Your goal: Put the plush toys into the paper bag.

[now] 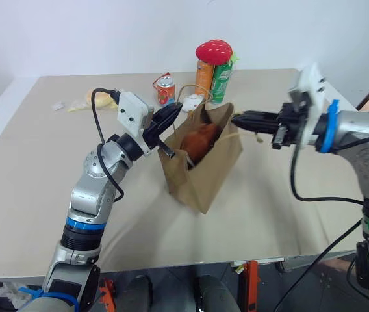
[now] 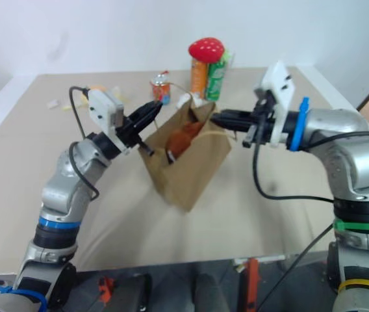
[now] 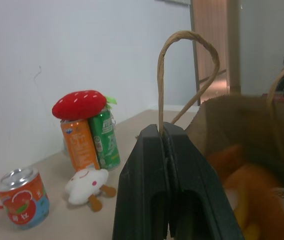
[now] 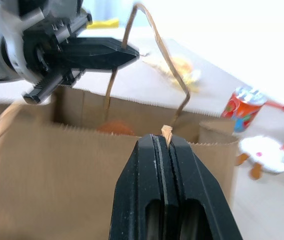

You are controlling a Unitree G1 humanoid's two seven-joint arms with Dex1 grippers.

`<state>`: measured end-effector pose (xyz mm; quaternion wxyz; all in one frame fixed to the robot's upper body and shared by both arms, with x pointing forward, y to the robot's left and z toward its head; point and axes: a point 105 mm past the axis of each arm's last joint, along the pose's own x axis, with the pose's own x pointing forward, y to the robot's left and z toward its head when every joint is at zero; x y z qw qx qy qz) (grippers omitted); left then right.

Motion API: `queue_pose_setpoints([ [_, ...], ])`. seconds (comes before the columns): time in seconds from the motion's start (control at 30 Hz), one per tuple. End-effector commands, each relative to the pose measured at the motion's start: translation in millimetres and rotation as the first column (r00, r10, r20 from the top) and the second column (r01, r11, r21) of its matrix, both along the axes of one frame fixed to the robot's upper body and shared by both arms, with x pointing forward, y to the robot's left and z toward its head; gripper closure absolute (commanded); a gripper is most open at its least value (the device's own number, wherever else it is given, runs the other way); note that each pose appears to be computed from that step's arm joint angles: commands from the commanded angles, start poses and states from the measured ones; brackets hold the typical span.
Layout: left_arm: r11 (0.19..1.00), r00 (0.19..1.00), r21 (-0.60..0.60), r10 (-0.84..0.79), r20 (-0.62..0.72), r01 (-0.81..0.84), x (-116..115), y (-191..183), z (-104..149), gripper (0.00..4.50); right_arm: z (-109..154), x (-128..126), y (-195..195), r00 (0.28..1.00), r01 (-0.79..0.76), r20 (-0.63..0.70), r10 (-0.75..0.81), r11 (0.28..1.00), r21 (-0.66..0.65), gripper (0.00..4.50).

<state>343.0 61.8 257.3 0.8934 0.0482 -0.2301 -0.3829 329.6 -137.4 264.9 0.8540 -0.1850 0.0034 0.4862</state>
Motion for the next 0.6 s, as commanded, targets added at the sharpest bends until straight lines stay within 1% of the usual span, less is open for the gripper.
queue_pose_setpoints([
  [0.03, 1.000, 0.999, 0.001, -0.009, 0.053, 0.009, -5, -4, 9, 4.50, -2, 7, 3, 0.998, 0.024, 0.055, -0.023, 0.999, -0.030, 4.47],
  [0.2, 1.000, 0.998, -0.009, 0.020, 0.067, -0.019, -4, 2, 15, 4.50, -4, 10, 4, 0.998, 0.024, 0.064, -0.022, 0.999, -0.030, 4.47],
  [0.3, 1.000, 0.998, 0.011, 0.022, 0.063, -0.023, -4, 4, 11, 4.50, -5, 12, 3, 0.997, 0.033, 0.064, -0.032, 0.999, -0.025, 4.47],
  [0.37, 1.000, 0.998, 0.020, 0.012, 0.055, -0.013, -5, 6, 9, 4.50, -2, 16, 0, 0.997, 0.059, 0.059, -0.059, 0.998, 0.003, 4.47],
  [0.4, 1.000, 0.999, 0.019, 0.003, 0.049, -0.004, -6, 6, 8, 4.50, 1, 16, 0, 0.997, 0.056, 0.059, -0.057, 0.998, 0.017, 3.82],
  [0.43, 1.000, 0.999, 0.016, -0.004, 0.044, 0.003, -8, 7, 8, 3.92, 3, 14, 0, 0.997, 0.045, 0.054, -0.047, 0.999, 0.028, 3.57],
  [0.47, 1.000, 0.999, 0.013, -0.014, 0.039, 0.013, -9, 7, 8, 3.56, 6, 12, 1, 0.998, 0.027, 0.062, -0.029, 0.999, 0.031, 3.08],
  [0.5, 1.000, 0.999, 0.018, -0.022, 0.035, 0.022, -10, 8, 7, 3.14, 12, 11, 1, 0.998, 0.027, 0.060, -0.031, 0.998, 0.061, 2.66],
  [0.53, 0.999, 0.999, 0.022, -0.028, 0.032, 0.028, -11, 8, 7, 2.48, 17, 9, 0, 0.998, 0.022, 0.051, -0.027, 0.996, 0.089, 2.01],
  [0.57, 0.999, 0.999, 0.026, -0.032, 0.029, 0.031, -12, 9, 6, 2.26, 20, 7, 0, 0.999, 0.015, 0.046, -0.020, 0.994, 0.107, 1.79],
  [0.6, 0.999, 0.999, 0.029, -0.036, 0.026, 0.035, -13, 9, 6, 1.70, 24, 5, -1, 0.999, 0.011, 0.049, -0.017, 0.993, 0.121, 1.24],
])
